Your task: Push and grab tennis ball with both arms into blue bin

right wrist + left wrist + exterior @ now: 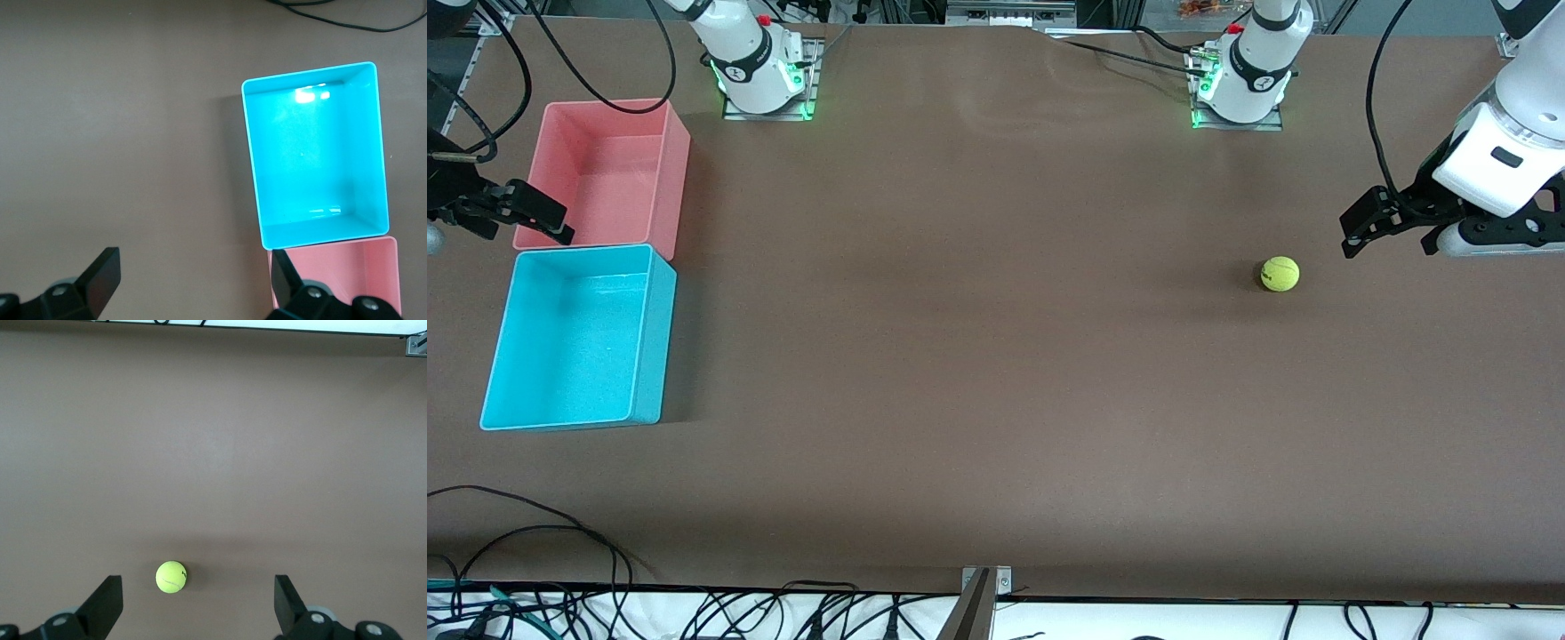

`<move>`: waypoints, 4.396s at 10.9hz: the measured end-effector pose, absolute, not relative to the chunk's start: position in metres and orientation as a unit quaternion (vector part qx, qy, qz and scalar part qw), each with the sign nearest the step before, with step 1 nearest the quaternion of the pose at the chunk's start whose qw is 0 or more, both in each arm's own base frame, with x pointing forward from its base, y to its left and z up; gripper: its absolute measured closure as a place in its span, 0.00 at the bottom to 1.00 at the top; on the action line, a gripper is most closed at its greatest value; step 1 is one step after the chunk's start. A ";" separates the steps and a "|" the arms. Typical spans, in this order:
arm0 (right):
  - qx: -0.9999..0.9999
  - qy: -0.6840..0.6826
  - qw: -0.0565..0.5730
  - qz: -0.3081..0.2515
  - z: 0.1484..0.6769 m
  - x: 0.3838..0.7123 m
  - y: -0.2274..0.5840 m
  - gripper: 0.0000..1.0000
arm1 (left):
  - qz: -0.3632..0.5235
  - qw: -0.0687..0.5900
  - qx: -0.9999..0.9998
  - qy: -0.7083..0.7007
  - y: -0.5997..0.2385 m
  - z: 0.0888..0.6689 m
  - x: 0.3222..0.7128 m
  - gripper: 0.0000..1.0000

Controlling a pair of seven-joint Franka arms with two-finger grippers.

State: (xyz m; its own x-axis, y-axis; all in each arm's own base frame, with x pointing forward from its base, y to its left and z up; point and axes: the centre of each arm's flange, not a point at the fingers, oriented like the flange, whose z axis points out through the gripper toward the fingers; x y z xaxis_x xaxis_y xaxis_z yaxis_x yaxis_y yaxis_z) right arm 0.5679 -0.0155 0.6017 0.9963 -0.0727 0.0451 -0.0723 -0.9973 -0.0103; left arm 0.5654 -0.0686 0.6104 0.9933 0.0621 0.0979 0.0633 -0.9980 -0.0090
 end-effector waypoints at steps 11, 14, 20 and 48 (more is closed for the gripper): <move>-0.999 0.037 0.004 -0.027 0.602 0.569 -0.016 0.00 | -0.046 0.007 -0.999 -0.014 -0.069 0.610 0.565 0.00; -0.999 0.037 0.004 -0.028 0.602 0.569 -0.016 0.00 | -0.045 0.007 -0.999 -0.013 -0.069 0.610 0.565 0.00; -0.999 0.040 0.004 -0.028 0.602 0.569 -0.019 0.00 | -0.039 0.008 -0.999 -0.011 -0.069 0.608 0.563 0.00; -0.999 0.042 0.004 -0.029 0.602 0.569 -0.022 0.00 | 0.039 0.014 -0.966 -0.256 0.126 0.549 0.570 0.81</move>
